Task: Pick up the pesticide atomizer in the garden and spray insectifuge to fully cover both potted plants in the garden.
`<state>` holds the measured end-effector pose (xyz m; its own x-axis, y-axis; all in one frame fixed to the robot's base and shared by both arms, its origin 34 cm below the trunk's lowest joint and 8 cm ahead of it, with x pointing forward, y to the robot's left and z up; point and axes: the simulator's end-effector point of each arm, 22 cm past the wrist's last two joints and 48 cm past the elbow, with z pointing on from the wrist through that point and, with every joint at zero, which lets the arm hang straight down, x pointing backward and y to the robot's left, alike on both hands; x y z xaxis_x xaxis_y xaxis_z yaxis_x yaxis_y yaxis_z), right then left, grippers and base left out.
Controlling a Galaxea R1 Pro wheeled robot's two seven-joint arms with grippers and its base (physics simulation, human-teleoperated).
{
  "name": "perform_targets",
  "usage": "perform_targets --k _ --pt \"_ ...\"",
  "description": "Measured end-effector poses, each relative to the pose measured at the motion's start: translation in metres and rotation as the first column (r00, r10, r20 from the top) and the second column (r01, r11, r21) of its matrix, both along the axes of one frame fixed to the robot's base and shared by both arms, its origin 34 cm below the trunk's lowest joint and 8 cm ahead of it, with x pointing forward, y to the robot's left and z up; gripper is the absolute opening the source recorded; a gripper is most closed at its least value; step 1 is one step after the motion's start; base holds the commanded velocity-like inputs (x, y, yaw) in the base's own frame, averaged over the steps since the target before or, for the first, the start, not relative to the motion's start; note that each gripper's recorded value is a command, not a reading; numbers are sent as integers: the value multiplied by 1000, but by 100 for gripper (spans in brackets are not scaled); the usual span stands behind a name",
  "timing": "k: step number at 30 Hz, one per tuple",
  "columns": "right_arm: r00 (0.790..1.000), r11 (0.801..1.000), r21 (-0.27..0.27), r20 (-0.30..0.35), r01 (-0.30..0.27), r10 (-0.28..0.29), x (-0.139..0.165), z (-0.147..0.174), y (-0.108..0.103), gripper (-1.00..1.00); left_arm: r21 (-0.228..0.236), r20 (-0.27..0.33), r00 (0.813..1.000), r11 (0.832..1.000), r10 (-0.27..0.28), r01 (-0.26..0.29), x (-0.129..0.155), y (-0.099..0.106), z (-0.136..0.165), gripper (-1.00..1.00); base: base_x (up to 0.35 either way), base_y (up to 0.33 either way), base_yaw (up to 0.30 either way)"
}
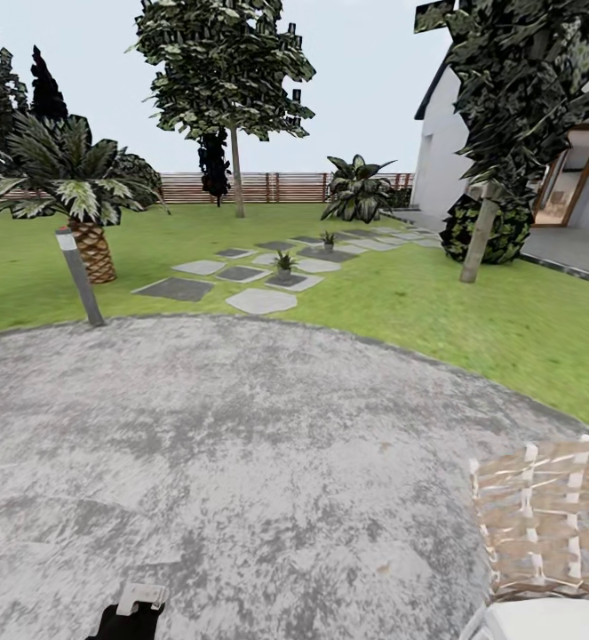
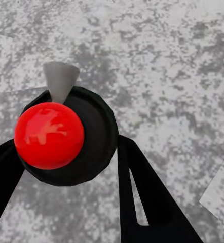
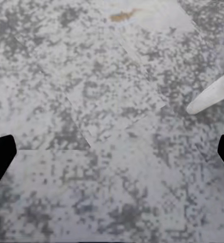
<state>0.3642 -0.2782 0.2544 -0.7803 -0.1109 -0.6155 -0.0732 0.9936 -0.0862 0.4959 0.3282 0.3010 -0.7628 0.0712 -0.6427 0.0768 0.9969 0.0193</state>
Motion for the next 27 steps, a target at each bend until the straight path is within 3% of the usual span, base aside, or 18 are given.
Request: perform_targets --k 4,9,27 --pt "994 1000 -16 112 1 1 46 26 -6 100 0 0 1000 1000 0 0 0 0 0 -100 339 0 0" --pt "964 1000 -31 264 2 6 103 70 -12 100 -1 0 1000 1000 0 0 0 -1 0 -100 339 0 0" --pt "973 1000 -26 229 -10 16 90 59 -8 100 -1 0 1000 1000 0 0 0 -1 0 -100 324 109 0"
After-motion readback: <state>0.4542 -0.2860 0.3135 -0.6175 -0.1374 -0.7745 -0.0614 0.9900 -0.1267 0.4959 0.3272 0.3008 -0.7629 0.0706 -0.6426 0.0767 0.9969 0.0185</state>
